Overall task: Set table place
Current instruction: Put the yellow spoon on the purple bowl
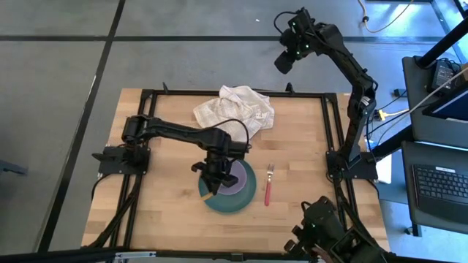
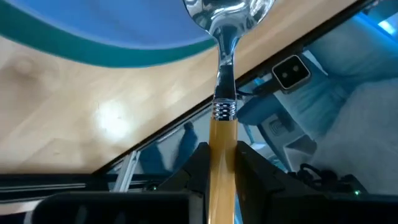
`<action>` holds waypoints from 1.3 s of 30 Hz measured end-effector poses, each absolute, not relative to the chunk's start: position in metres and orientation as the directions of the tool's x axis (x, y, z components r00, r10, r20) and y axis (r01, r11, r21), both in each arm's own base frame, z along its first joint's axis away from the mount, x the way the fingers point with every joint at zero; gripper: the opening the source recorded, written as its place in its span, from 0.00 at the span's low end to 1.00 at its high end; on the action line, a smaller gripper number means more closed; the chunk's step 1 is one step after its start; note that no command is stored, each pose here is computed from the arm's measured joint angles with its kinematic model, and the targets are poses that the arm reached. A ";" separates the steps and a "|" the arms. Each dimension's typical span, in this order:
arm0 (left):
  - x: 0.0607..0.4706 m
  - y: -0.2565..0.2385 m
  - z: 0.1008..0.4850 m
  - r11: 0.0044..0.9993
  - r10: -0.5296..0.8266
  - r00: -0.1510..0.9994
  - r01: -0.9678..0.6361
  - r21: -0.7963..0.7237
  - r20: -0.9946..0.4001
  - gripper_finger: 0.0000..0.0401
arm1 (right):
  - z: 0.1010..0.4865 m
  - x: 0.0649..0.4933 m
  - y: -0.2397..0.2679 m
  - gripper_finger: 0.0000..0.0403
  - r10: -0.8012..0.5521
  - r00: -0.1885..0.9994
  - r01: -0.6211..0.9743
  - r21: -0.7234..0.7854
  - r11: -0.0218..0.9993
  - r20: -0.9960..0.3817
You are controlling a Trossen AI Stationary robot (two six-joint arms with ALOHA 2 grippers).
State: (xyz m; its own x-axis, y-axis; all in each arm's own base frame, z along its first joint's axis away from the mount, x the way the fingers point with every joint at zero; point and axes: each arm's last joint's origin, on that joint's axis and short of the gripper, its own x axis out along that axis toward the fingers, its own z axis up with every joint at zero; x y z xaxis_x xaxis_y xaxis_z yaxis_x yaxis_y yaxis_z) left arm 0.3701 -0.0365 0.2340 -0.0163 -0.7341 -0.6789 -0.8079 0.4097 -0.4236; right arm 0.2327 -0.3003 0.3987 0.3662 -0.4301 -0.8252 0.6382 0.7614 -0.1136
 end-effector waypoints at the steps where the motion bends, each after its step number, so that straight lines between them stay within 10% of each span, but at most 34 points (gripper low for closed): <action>1: 0.372 -0.037 0.230 0.407 -0.738 -0.023 -0.811 -0.419 -0.674 0.10 | 0.399 0.233 -0.300 0.29 -0.416 0.384 0.627 -0.097 0.773 -0.824; 10: 0.376 -0.035 0.221 0.403 -0.742 -0.032 -0.820 -0.407 -0.669 0.10 | 0.394 0.232 -0.285 0.29 -0.116 0.540 0.329 0.082 0.941 -0.834; 24: 0.376 -0.025 0.220 0.397 -0.731 -0.016 -0.823 -0.406 -0.683 0.10 | 0.396 0.232 -0.262 0.29 0.334 0.718 -0.144 0.339 0.930 -0.610; 39: 0.377 -0.007 0.219 0.364 -0.696 0.016 -0.854 -0.372 -0.718 0.10 | 0.400 0.233 -0.259 0.29 0.428 0.772 -0.267 0.370 0.890 -0.470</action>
